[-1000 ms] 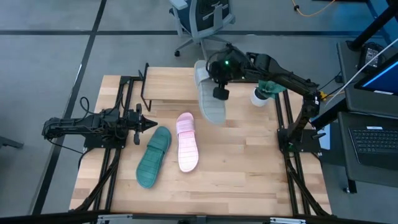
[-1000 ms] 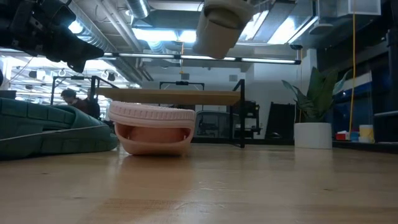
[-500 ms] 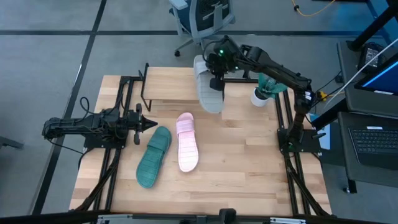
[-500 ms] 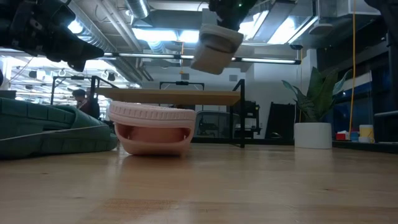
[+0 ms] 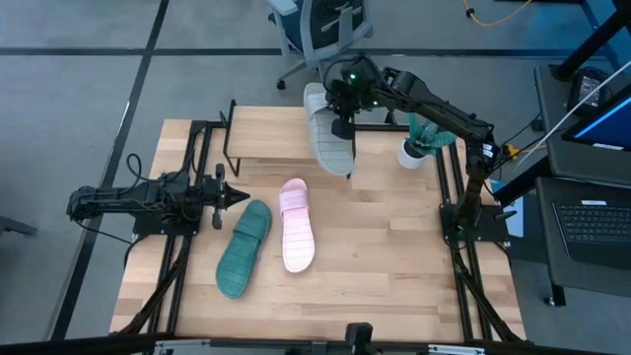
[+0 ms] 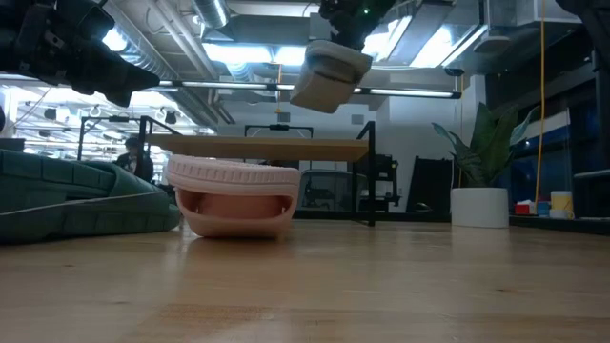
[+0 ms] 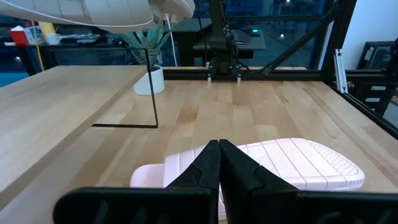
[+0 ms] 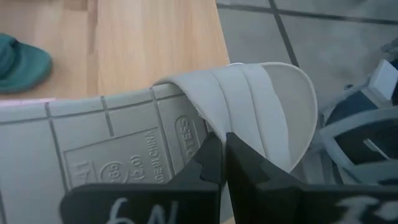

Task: Pick and place slippers onto the shelf
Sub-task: Put the pair of gray slippers on the shelf

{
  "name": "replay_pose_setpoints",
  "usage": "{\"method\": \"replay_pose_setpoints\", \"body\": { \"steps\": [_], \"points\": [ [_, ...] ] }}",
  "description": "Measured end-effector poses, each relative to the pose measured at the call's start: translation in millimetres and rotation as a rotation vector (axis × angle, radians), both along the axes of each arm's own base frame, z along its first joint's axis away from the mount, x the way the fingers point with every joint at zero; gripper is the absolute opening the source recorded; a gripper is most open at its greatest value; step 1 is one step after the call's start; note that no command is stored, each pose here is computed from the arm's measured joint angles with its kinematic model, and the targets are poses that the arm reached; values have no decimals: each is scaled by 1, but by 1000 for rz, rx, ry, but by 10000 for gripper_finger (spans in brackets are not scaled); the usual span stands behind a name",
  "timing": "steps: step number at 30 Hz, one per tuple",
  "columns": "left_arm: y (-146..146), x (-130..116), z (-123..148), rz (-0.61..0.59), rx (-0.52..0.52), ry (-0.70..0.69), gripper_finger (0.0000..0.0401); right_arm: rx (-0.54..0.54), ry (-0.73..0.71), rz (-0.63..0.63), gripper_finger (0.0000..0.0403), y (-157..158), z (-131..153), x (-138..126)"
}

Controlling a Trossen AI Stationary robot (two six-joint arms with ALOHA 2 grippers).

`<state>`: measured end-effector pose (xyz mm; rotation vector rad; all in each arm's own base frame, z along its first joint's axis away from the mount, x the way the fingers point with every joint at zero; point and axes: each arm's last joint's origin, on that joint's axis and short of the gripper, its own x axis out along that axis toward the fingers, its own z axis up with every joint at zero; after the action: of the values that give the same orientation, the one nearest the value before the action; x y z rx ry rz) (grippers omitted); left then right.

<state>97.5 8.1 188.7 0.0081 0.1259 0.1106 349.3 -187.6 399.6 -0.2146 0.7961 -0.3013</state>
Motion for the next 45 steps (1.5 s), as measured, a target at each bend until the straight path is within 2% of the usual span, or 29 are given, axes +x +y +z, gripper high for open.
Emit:
{"method": "replay_pose_setpoints", "body": {
  "steps": [4, 14, 31, 40, 45],
  "points": [
    [0, 0, 0, 0, 0, 0, 0, 4, -8, 4, 8, -4, -3, 3],
    [0, 0, 0, 0, 1, 1, 0, 47, 54, -34, 8, -25, -34, 17],
    [0, 0, 0, 0, 2, 1, 0, 132, 78, -119, 8, -25, -15, 0],
    [0, 0, 0, 0, 2, 1, 0, 147, 98, -125, 8, -24, -16, -2],
    [0, 0, 0, 0, 2, 1, 0, 168, 138, -126, 8, -25, -28, -1]
  ]
}}
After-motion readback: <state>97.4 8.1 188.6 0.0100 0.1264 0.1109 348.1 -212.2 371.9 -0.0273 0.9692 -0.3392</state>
